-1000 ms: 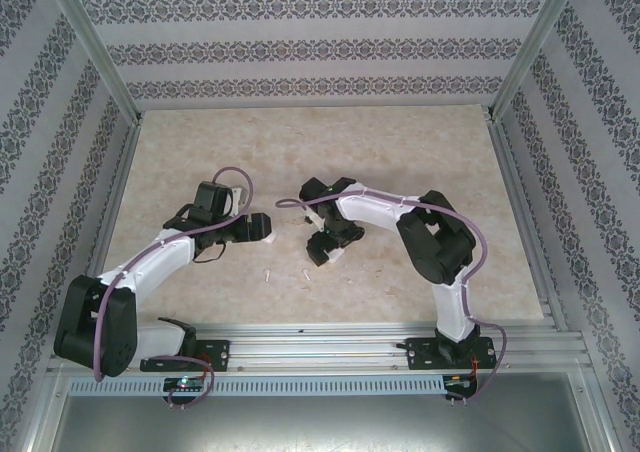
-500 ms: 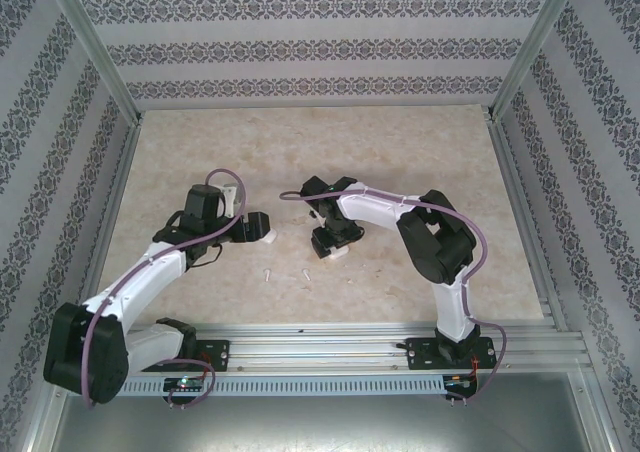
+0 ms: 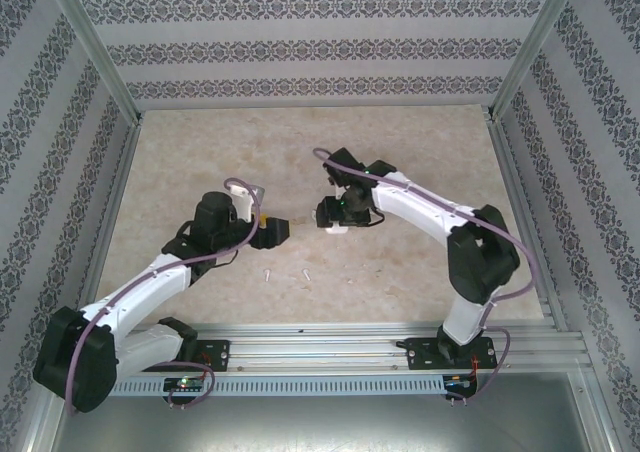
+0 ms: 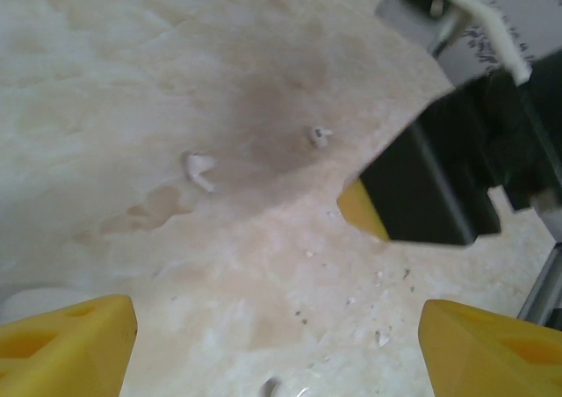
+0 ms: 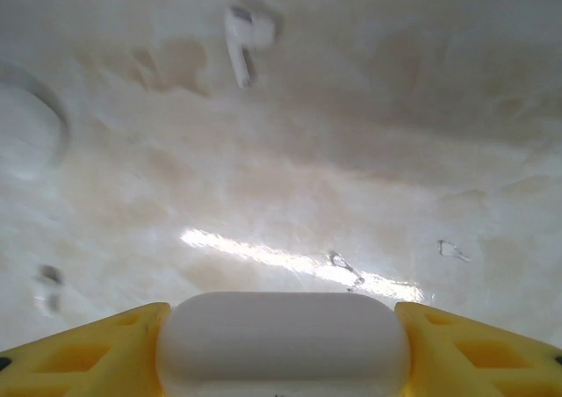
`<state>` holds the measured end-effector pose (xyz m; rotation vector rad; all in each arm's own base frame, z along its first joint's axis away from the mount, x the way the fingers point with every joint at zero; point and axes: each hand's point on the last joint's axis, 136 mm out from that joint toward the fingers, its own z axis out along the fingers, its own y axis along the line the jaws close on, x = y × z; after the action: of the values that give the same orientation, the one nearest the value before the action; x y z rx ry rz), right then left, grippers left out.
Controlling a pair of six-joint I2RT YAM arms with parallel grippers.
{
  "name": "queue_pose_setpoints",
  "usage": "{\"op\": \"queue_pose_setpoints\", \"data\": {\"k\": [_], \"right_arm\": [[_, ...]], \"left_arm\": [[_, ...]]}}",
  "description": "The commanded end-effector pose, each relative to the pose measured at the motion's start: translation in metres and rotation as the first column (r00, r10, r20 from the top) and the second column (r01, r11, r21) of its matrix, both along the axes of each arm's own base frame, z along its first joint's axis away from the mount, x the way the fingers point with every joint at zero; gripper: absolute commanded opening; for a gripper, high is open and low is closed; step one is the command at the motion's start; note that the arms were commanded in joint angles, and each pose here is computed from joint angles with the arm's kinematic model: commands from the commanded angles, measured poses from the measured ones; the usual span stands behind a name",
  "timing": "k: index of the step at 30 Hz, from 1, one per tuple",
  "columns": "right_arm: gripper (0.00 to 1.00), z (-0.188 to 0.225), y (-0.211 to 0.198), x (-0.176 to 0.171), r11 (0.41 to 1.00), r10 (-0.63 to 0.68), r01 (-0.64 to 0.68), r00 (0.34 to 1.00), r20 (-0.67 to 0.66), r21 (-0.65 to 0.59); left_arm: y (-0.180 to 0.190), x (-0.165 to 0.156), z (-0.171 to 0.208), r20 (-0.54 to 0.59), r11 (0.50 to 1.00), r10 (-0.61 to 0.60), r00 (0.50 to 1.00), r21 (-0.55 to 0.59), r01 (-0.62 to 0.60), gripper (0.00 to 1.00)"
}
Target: Insert the wireless bluetooth earbuds into the charging case
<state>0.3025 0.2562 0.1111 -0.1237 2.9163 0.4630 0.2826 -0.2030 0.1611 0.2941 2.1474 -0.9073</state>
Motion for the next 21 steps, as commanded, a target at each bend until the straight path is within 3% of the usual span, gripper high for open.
{"op": "queue_pose_setpoints", "data": {"k": [1,10,14,21], "right_arm": [[0.63,0.031,0.004,0.004,0.99,-0.097,0.093,0.995,0.036,0.106],[0.63,0.085,0.008,0.003,0.95,-0.183,0.148,0.977,0.11,0.274],[0.63,0.096,0.013,0.001,0.927,-0.207,0.16,0.972,0.109,0.338],[0.63,0.109,0.02,-0.005,0.918,-0.198,0.14,0.973,0.122,0.372]], "left_arm": [[-0.022,0.0,0.034,0.171,0.993,-0.024,0.985,-0.106,0.042,0.84],[-0.061,-0.006,0.069,0.376,0.961,-0.085,0.923,-0.215,0.177,0.82],[-0.077,-0.003,0.079,0.437,0.97,-0.085,0.895,-0.169,0.175,0.81],[-0.097,0.008,0.087,0.436,0.96,-0.061,0.898,-0.221,0.173,0.75]]}}
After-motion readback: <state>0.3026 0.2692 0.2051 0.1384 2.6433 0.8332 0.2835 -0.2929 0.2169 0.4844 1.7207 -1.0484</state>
